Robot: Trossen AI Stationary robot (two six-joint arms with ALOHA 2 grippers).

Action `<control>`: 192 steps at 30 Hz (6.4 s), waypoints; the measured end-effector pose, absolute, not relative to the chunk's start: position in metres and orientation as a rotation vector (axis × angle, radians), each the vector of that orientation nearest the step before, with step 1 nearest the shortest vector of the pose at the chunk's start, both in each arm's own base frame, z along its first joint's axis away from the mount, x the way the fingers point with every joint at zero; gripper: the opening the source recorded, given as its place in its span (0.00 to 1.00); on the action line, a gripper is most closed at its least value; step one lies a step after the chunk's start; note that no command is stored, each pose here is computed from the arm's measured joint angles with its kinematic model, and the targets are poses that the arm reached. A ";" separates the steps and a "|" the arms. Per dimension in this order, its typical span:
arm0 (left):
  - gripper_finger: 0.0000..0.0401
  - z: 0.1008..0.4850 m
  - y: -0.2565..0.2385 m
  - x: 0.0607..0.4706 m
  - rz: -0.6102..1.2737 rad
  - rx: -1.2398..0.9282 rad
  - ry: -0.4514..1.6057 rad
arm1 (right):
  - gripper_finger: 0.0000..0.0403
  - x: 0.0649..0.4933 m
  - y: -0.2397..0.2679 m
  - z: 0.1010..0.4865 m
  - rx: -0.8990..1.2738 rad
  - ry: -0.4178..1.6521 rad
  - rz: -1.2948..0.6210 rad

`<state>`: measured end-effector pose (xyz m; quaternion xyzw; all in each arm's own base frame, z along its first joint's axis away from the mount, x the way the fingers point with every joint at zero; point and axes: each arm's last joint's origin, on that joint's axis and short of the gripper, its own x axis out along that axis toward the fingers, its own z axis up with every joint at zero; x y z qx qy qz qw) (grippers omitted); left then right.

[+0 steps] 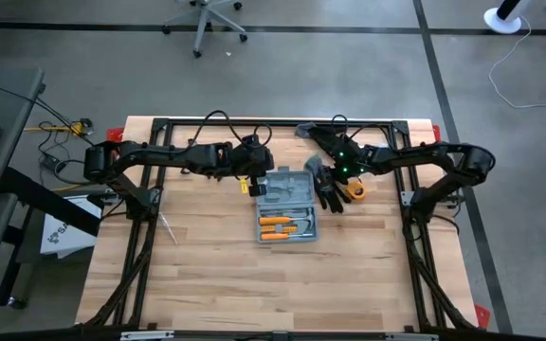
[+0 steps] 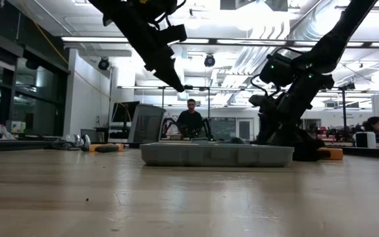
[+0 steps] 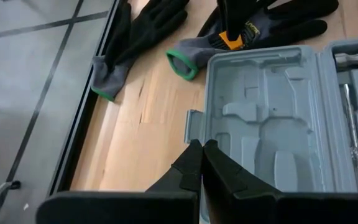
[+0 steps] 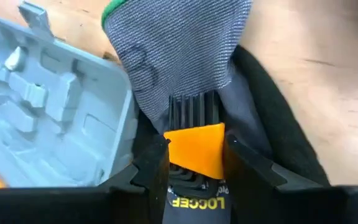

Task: Prefit tool cases
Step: Put the yellow hex keys into the gray toolbox

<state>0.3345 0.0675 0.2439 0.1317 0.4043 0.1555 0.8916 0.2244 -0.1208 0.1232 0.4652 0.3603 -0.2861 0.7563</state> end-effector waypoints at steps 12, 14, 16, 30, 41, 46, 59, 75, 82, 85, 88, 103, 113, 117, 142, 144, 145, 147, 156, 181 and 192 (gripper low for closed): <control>0.00 0.244 0.068 0.334 0.323 0.274 0.840 | 0.34 0.238 -0.121 0.127 1.052 0.676 -0.478; 0.00 0.244 0.068 0.334 0.323 0.274 0.840 | 0.34 0.239 -0.121 0.128 1.056 0.674 -0.463; 0.00 0.244 0.068 0.334 0.323 0.274 0.841 | 0.34 0.239 -0.121 0.128 1.061 0.676 -0.446; 0.00 0.244 0.067 0.334 0.322 0.274 0.843 | 0.34 0.242 -0.122 0.132 1.056 0.625 -0.423; 0.00 0.244 0.068 0.334 0.323 0.274 0.843 | 0.34 0.243 -0.115 0.124 1.060 0.687 -0.468; 0.00 0.244 0.067 0.334 0.323 0.275 0.844 | 0.33 0.246 -0.110 0.116 1.062 0.708 -0.497; 0.00 0.237 0.067 0.326 0.349 0.282 0.951 | 0.03 0.237 -0.107 0.146 0.945 0.655 -0.517; 0.00 0.195 0.077 0.298 0.336 -0.244 1.086 | 0.03 0.248 -0.116 0.216 0.668 0.744 -0.436; 0.00 0.164 0.073 0.281 0.405 -0.353 1.131 | 0.03 0.259 -0.124 0.226 0.607 0.768 -0.267; 0.00 0.155 0.071 0.275 0.435 -0.399 1.128 | 0.03 0.278 -0.129 0.218 0.595 0.802 -0.171; 0.00 0.152 0.070 0.273 0.443 -0.443 1.127 | 0.03 0.303 -0.134 0.212 0.544 0.840 -0.077; 0.00 0.163 0.039 0.283 0.065 -0.487 1.077 | 0.03 0.392 -0.157 0.178 0.372 0.996 0.251; 0.00 0.179 0.037 0.279 0.045 -0.455 1.015 | 0.03 0.404 -0.156 0.164 0.346 1.009 0.299; 0.00 0.179 0.037 0.279 0.049 -0.454 1.015 | 0.03 0.409 -0.154 0.161 0.330 0.996 0.302; 0.00 0.179 0.037 0.279 0.040 -0.429 1.015 | 0.13 0.410 -0.154 0.150 0.299 1.046 0.250; 0.00 0.179 0.037 0.279 0.037 -0.421 1.015 | 0.15 0.410 -0.154 0.150 0.305 1.048 0.247; 0.00 0.179 0.037 0.279 0.036 -0.418 1.015 | 0.15 0.410 -0.154 0.150 0.305 1.048 0.247; 0.00 0.179 0.037 0.279 0.035 -0.416 1.015 | 0.15 0.410 -0.154 0.150 0.303 1.047 0.249; 0.00 0.179 0.037 0.279 0.039 -0.394 1.015 | 0.16 0.406 -0.157 0.149 0.324 1.071 0.241; 0.00 0.177 0.042 0.277 0.175 -0.305 1.028 | 0.05 0.407 -0.152 0.177 0.335 1.050 0.031; 0.00 0.177 0.043 0.277 0.189 -0.311 1.028 | 0.00 0.439 -0.129 0.132 0.450 1.031 -0.112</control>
